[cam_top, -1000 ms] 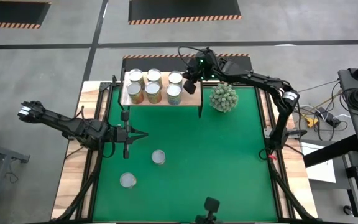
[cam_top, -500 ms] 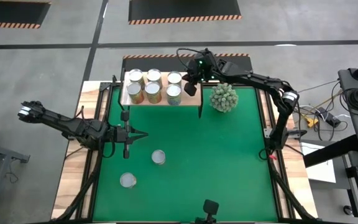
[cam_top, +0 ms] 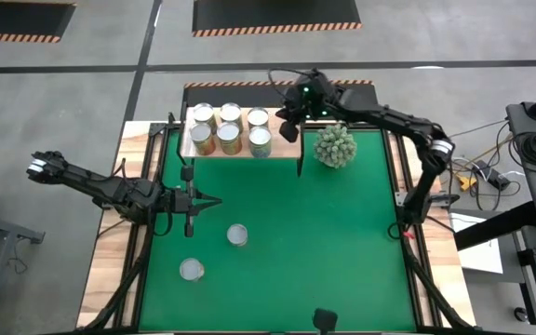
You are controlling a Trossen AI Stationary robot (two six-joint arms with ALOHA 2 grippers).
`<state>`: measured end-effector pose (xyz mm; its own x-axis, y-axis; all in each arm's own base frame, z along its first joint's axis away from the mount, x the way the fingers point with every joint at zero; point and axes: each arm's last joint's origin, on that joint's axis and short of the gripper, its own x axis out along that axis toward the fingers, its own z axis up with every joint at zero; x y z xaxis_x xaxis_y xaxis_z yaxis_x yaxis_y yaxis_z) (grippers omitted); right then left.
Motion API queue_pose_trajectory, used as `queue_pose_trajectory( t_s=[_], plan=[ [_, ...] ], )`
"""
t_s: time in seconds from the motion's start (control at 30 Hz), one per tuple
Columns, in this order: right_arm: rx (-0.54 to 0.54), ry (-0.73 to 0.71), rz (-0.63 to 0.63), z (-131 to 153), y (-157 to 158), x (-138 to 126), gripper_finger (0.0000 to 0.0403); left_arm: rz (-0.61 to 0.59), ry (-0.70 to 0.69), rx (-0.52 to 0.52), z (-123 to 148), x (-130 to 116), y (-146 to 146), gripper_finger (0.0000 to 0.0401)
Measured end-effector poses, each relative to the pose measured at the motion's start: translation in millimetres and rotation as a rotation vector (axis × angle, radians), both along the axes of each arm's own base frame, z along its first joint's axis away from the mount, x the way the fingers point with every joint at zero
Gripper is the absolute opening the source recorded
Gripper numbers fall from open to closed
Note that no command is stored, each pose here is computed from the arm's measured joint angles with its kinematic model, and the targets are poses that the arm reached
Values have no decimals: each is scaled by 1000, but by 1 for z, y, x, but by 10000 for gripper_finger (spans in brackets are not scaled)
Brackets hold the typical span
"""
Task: Pick and place cans onto a shelf
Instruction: Adjust the canned goods on the shelf
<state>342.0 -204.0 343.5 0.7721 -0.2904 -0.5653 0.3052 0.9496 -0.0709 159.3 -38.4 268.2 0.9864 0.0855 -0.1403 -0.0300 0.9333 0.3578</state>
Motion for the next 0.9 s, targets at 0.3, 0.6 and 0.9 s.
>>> queue_pose_trajectory(
  t_s=[0.3,0.6,0.9],
  plan=[
    [105,81,225,-3,43,0,9,0,0,0,0,0,0,0],
    [65,75,296,-18,56,18,9,0,-1,-1,0,0,0,0],
    [53,43,283,-16,55,21,9,1,-1,-5,0,0,0,0]
  ],
)
